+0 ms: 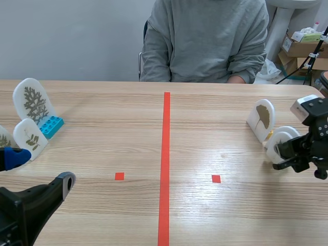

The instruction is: Do the leaf sorting experiment

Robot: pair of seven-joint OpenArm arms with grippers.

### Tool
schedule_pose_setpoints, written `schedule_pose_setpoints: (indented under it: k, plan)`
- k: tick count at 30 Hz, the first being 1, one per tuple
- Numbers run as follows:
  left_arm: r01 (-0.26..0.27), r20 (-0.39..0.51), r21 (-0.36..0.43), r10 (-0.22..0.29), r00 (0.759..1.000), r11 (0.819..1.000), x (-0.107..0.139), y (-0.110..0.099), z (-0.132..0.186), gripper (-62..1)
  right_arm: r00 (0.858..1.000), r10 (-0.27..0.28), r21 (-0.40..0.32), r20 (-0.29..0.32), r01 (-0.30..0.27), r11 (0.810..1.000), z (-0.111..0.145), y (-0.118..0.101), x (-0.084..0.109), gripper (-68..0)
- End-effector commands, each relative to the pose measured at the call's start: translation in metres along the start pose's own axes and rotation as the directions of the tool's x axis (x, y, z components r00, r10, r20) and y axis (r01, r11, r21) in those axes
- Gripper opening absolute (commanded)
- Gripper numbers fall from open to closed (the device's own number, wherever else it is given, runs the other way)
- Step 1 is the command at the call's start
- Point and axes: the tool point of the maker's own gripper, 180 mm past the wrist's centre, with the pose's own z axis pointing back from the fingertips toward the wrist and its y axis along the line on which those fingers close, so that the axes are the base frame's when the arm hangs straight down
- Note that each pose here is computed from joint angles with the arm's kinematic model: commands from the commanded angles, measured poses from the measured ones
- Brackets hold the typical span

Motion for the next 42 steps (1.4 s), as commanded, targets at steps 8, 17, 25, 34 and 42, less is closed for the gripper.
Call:
schedule_pose_setpoints:
  k: [8, 17, 25, 34, 42]
  plan:
    - [-0.008, 0.027, -0.005, 0.008, 1.0, 1.0, 0.006, -0.001, 0.0, -5.0, 0.999, -0.002, -0.108, 0.041, 0.006, 0.994, 0.023, -0.056, 0.011, -65.8]
    - [-0.008, 0.026, -0.005, 0.008, 1.0, 1.0, 0.006, -0.001, 0.0, -5.0, 0.999, -0.005, -0.112, 0.042, 0.01, 0.994, 0.024, -0.058, 0.009, -54.1]
    - [-0.008, 0.026, -0.005, 0.008, 1.0, 1.0, 0.006, -0.001, 0.0, -5.0, 0.999, -0.005, -0.112, 0.046, 0.01, 0.994, 0.024, -0.058, 0.009, -39.2]
    - [-0.008, 0.026, -0.005, 0.008, 1.0, 1.0, 0.006, -0.001, 0.0, -5.0, 0.999, -0.003, -0.108, 0.047, 0.008, 0.994, 0.025, -0.057, 0.009, -15.0]
    - [-0.008, 0.022, -0.005, 0.008, 1.0, 1.0, 0.005, -0.001, 0.0, -5.0, 0.995, -0.017, 0.002, 0.097, 0.017, 1.0, 0.047, -0.033, 0.008, -12.4]
